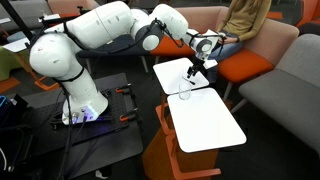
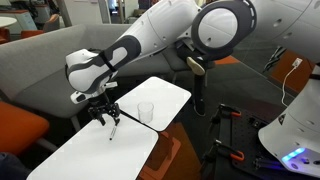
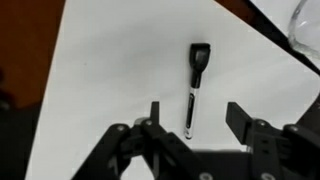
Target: Remove the object from the cup and put it on the table
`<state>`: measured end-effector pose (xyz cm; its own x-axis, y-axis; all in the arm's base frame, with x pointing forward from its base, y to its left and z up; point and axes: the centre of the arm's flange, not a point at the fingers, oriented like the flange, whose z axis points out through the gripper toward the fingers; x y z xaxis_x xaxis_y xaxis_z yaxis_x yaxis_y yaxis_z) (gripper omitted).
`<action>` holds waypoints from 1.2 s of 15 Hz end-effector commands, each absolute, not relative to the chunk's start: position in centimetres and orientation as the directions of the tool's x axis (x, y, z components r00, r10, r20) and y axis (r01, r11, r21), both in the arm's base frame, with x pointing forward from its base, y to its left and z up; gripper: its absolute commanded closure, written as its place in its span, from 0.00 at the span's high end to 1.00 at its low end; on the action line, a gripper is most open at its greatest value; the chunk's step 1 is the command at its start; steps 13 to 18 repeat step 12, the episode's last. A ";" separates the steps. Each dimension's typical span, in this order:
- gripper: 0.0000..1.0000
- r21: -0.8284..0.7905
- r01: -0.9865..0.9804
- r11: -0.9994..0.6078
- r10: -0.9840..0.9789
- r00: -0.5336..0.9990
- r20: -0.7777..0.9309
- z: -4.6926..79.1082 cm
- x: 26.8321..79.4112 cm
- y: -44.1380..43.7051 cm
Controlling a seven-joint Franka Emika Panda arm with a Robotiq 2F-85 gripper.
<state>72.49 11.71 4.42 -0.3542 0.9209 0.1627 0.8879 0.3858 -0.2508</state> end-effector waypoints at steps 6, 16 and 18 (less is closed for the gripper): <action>1.00 -0.354 0.935 0.020 0.999 -0.035 -0.037 12.3 69.9 14.5; 1.00 -0.320 0.902 -0.289 0.954 0.245 -0.170 17.4 69.2 15.9; 1.00 -0.320 0.902 -0.289 0.954 0.245 -0.170 17.4 69.2 15.9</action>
